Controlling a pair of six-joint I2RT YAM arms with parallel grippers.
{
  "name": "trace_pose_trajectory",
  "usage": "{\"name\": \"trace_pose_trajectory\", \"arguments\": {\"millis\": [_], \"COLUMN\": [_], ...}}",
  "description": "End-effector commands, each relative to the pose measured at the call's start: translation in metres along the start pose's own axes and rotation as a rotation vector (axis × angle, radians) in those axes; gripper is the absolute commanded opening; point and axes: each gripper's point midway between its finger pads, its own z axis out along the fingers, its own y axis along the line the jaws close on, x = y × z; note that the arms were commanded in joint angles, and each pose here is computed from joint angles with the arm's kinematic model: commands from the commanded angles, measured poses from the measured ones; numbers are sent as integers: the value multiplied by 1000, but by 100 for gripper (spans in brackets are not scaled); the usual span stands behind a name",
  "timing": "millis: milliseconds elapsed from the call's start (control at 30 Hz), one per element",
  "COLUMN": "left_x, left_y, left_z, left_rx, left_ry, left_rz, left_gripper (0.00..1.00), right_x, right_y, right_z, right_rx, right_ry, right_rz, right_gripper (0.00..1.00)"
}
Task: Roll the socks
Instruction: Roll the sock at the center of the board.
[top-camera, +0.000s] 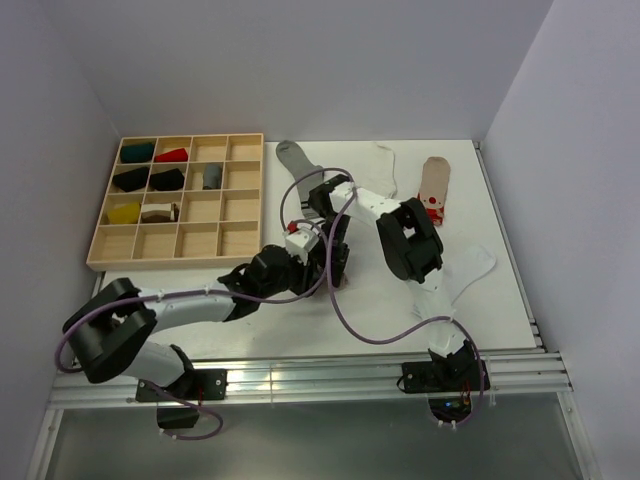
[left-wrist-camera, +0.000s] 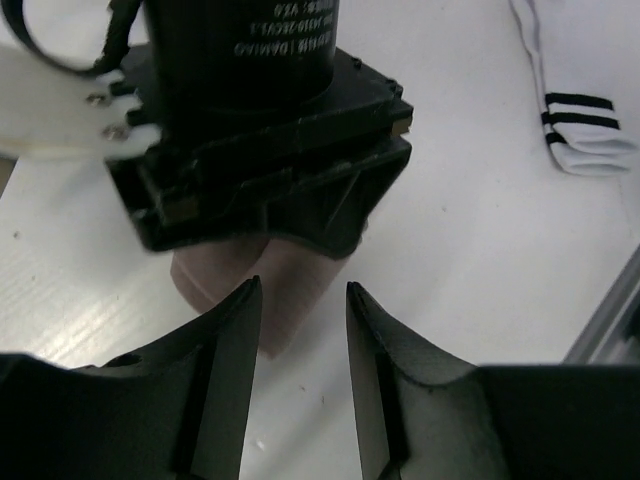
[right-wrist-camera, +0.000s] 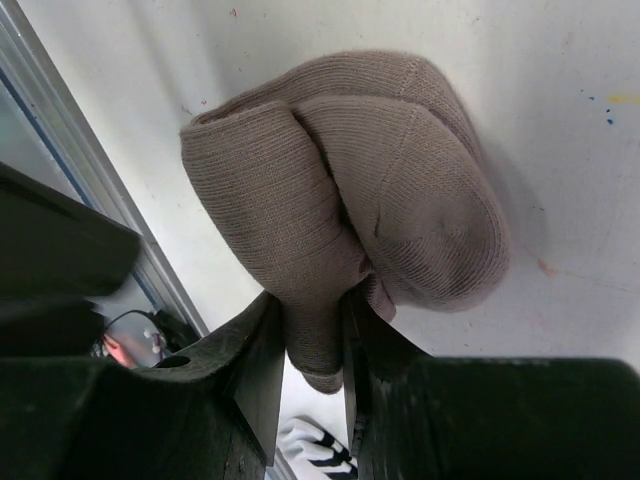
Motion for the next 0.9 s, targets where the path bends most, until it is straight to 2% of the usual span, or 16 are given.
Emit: {"name": "trace_pose_trajectory", "arguments": {"millis": [0,300,700,733,833,867], "left_x": [-19,2,31,34,48,53], "left_y": [-9,-7,2,3,6,7], "left_z": [17,37,49,50,49,51], "left_rx": [31,54,35,34,33,33], "left_ry": [-15,60,131,134,156,163], "left_rz": [106,145,116,110,67,57], "left_gripper": [45,46,45,44,34,25], "right_x": [4,4,2,2,1,-1], "right_y": [-7,-9,-14,-13,-11,-12], "right_z": [10,12,15,15,14,13], "right_rx": [-21,-25,-22,-25,-19,-10], "right_ry": [40,41,36,35,11,-3], "right_rz": [10,23,36,35,38,35], "right_gripper": [20,20,21,21,29,32]}}
